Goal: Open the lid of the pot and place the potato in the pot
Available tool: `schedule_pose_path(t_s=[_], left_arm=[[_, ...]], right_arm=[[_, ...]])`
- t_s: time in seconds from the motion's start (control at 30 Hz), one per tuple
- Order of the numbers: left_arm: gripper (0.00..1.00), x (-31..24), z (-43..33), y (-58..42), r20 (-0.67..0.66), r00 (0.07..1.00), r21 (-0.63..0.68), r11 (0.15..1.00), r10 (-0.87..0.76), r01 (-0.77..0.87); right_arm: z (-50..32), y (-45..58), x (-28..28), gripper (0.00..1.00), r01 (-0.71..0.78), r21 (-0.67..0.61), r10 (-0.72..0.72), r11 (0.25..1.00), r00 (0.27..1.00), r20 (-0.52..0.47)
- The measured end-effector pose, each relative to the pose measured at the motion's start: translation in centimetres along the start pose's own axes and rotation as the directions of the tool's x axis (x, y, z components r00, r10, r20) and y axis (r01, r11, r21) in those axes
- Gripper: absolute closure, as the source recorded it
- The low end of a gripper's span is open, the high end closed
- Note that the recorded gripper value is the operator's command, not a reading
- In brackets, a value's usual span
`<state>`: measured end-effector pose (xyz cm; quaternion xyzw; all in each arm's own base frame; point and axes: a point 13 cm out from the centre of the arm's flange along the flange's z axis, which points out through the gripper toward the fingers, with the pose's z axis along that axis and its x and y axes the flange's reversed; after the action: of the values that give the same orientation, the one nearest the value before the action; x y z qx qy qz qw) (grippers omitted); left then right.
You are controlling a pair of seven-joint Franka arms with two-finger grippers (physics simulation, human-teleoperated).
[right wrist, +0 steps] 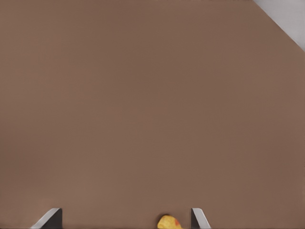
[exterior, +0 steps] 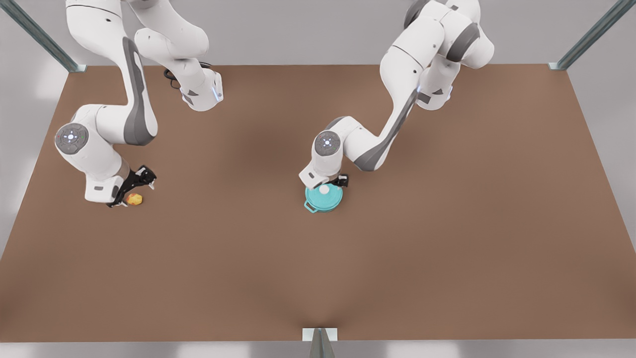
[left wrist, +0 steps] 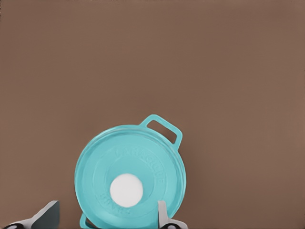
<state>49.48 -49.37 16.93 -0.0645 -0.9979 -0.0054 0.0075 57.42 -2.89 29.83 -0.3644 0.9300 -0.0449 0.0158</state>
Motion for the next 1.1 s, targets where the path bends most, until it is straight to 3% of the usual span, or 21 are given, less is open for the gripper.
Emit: schedule_pose_path(t_s=[0.57, 0.63, 0.67, 0.7, 0.8, 0.93, 1.0, 1.1], left_arm=[[0.01, 0.9, 6.3, -1.1, 0.032, 0.973, 0.016, 0.973, -0.229, 0.229], [0.38, 0.8, 6.3, -1.2, 0.038, 0.969, 0.022, 0.969, -0.245, 0.245], [0.52, 0.8, 6.3, -1.2, 0.040, 0.967, 0.024, 0.967, -0.253, 0.252], [0.58, 0.7, 6.1, -1.2, 0.043, 0.965, 0.027, 0.965, -0.261, 0.260], [0.65, 0.5, 5.9, -1.3, 0.048, 0.959, 0.031, 0.960, -0.280, 0.279], [0.65, -0.2, 4.9, -1.0, 0.060, 0.948, 0.038, 0.950, -0.312, 0.310], [0.65, -4.0, 3.4, 2.8, 0.074, 0.924, 0.054, 0.926, -0.376, 0.373], [0.65, -12.5, 0.6, 16.1, 0.081, 0.859, 0.053, 0.863, -0.506, 0.503]], right_arm=[[9.2, -4.2, 3.0, 0.00, 0.346, 0.106, -0.339, 0.932, 0.937, -0.084], [9.6, -4.7, 3.6, 0.00, 0.380, 0.116, -0.370, 0.918, 0.924, -0.100], [10.0, -4.5, 4.0, 0.00, 0.395, 0.114, -0.384, 0.912, 0.917, -0.106], [10.5, -4.2, 4.6, 0.00, 0.407, 0.112, -0.396, 0.907, 0.912, -0.110], [11.2, -3.7, 5.8, 0.00, 0.433, 0.108, -0.421, 0.895, 0.900, -0.114], [11.9, -3.6, 6.3, 0.00, 0.461, 0.090, -0.448, 0.883, 0.885, -0.128], [12.5, -3.5, 6.4, 0.00, 0.472, 0.064, -0.460, 0.879, 0.876, -0.143], [14.5, -3.7, 6.8, 0.00, 0.482, 0.005, -0.474, 0.876, 0.864, -0.172]])
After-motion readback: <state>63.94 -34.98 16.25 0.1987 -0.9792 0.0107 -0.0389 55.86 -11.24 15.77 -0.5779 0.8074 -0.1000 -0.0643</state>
